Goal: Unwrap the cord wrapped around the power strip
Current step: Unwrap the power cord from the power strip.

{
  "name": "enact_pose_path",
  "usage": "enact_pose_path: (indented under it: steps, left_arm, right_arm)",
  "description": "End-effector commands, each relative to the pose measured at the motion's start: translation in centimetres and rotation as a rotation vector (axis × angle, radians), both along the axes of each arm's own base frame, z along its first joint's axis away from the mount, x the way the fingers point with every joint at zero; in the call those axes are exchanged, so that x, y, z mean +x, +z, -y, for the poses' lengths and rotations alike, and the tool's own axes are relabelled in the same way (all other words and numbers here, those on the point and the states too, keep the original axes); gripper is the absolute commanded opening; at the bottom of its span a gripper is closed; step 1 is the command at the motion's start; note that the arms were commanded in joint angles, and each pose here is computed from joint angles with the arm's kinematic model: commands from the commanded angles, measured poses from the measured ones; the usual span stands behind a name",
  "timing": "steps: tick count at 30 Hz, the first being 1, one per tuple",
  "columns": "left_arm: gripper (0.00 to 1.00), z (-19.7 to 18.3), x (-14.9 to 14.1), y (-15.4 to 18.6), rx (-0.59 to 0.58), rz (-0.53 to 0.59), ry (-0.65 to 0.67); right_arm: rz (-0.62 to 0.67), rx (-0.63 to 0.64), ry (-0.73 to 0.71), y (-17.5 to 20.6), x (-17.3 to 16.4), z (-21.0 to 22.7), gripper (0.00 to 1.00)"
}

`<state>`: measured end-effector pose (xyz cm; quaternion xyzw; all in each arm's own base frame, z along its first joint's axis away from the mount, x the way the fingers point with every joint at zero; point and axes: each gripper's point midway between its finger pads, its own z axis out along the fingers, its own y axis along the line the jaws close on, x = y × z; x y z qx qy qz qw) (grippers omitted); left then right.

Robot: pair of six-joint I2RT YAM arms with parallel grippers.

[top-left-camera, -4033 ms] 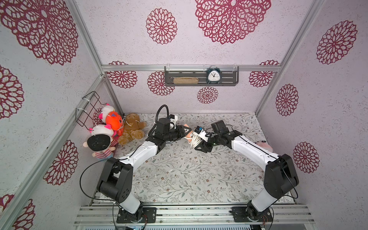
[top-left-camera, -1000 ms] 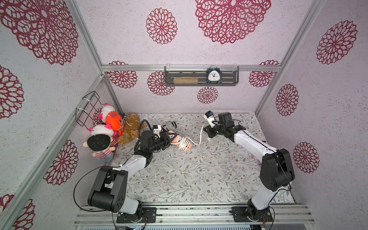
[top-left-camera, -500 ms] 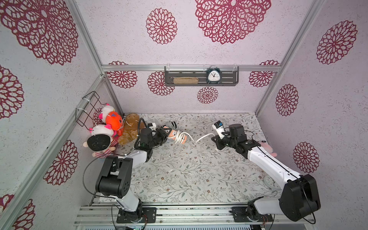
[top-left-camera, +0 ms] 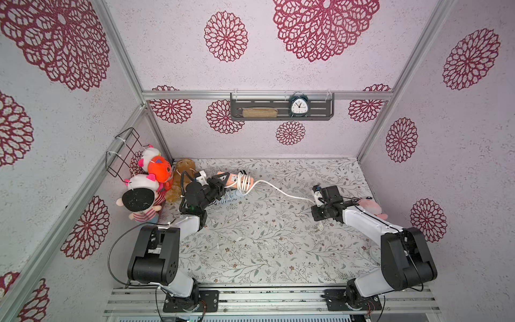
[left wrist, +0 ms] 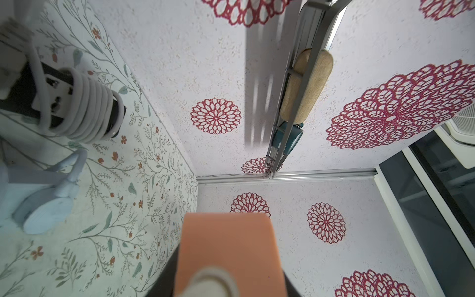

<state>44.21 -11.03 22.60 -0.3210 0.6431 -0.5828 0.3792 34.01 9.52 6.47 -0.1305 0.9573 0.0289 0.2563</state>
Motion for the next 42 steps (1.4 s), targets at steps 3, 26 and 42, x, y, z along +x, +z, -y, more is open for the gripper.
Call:
enact_pose_path:
  steps: [3, 26, 42]
  left_arm:
    - [0.00, 1.3, -0.2, 3.1, 0.055, 0.049, -0.028]
    - [0.00, 8.9, -3.4, 7.1, 0.027, 0.081, -0.275]
    - [0.00, 11.3, -6.4, 10.1, 0.087, 0.123, -0.483]
  right_arm:
    - [-0.039, 0.170, 0.105, 0.0, -1.7, -3.0, 0.06]
    - [0.617, 0.354, 0.656, 14.3, 2.6, -17.3, 0.89]
    - [0.805, 0.478, 0.671, 15.2, 7.6, -21.4, 0.88]
